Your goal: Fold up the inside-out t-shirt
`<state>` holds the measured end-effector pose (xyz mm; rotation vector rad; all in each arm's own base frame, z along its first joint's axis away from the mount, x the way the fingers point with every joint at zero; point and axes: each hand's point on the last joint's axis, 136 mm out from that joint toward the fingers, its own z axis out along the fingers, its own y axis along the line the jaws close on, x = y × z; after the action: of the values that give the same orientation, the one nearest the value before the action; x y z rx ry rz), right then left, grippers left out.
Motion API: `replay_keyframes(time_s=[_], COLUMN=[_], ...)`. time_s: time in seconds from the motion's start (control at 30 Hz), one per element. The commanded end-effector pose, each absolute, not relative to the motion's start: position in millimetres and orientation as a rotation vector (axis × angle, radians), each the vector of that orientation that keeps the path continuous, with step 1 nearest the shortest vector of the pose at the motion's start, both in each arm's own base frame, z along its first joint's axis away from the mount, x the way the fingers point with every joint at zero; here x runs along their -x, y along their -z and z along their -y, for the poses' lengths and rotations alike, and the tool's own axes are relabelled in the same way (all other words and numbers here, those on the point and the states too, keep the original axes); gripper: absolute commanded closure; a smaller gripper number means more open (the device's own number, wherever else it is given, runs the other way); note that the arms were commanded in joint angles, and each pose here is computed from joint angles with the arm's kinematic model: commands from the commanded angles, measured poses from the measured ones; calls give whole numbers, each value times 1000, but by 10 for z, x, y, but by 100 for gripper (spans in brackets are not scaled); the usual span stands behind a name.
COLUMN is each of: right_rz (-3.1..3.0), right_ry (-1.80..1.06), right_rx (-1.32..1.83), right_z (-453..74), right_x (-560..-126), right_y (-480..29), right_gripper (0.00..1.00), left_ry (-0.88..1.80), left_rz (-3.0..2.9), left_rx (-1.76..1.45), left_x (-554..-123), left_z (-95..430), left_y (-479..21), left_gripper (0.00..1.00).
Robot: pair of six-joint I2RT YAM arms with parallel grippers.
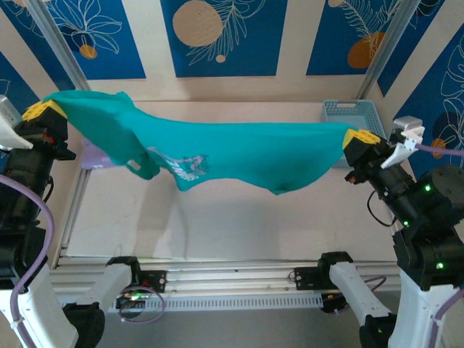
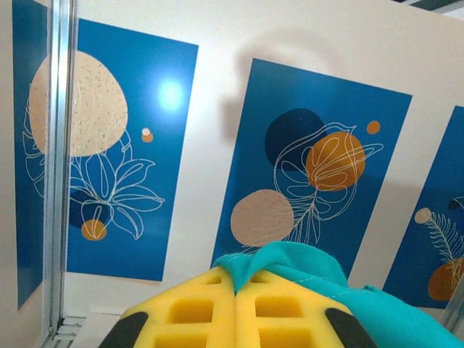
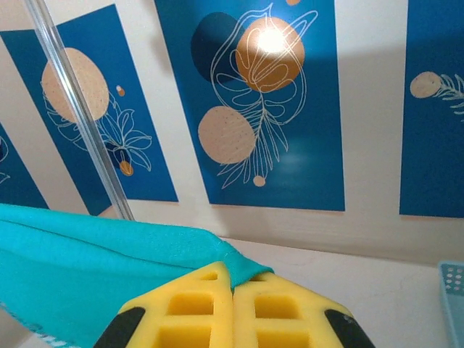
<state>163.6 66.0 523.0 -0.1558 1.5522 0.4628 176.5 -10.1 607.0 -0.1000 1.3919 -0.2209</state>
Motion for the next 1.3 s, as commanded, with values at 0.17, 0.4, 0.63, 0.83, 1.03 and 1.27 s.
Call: replay_keyframes(time_s=[0.17,0.4,0.63,0.83,1.03,1.27], right_rz=[-1621,-1806,-1983,-2274,-2464,-2728], right_ry=[-404,-335,-298,-321,-293,-20], right_rx=[180,144,52,-122,-118,-102], right_z=[-637,-592,-462,-392,-601,-833], right_x=[-1813,-3020,-4848,-5920,-5244,-3617], right_y=[-5019,-4348,-3114,-2075,-1741,-1099], right_gripper=[100,99,95,70,52,49], left_ry=[187,291,325,322,335,663], left_rz=[-1538,-1682,-1895,-2105,-2243,-2076], left_rx=[117,126,89,103,111,-240], left_x=[-2499,-3783,-5494,-6528,-6141,-4622], left_z=[38,135,515,625,828,2184], left_y=[-5732,-5050,-3569,-2684,-2411,-2108], left_gripper=[100,100,100,60,40,39])
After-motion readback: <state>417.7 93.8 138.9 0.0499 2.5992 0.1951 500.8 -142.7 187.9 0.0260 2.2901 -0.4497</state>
